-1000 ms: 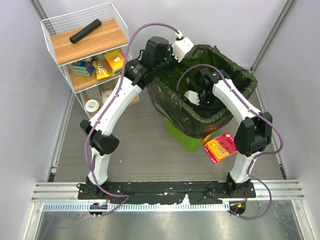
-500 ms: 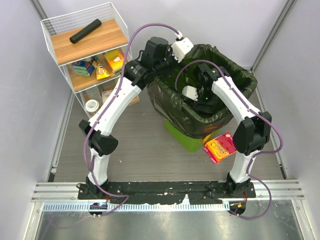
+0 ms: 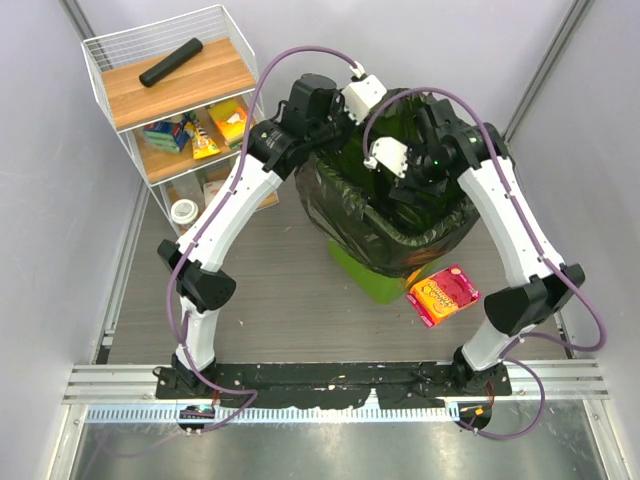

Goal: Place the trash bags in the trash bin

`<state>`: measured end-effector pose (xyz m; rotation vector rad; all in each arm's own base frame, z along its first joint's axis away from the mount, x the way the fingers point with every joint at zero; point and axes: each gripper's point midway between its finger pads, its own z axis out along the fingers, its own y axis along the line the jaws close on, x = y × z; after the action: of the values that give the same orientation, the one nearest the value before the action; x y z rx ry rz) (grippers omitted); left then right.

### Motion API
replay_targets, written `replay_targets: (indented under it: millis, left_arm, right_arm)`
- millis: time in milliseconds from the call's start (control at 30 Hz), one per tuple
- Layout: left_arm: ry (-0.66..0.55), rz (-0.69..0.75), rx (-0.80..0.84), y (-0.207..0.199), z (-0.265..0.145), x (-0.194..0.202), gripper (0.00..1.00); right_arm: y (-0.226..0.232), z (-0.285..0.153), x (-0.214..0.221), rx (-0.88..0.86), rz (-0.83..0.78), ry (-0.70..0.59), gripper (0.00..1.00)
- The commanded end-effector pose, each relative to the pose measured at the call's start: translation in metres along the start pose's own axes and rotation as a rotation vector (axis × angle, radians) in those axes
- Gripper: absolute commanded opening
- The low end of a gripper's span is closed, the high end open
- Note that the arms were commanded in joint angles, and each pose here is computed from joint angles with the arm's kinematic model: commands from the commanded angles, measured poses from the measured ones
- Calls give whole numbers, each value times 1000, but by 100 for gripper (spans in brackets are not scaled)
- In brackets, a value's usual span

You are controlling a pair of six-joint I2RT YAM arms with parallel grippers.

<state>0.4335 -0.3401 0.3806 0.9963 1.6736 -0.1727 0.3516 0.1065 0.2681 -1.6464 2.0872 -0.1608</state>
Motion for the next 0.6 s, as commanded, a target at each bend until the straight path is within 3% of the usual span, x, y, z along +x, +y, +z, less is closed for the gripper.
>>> replay_targets:
  millis: [0,200,567]
  left_arm:
    - [68,21,-27,4,3,18,0]
    - [87,33,-37,6,2,23,0]
    - [94,40,-42,5,8,26,0]
  right_arm:
    - [5,-49,8,61,70,-26,84]
    - [-2,-48,47,45,99,94,84]
    - [22,7,89,-145,15,291,83]
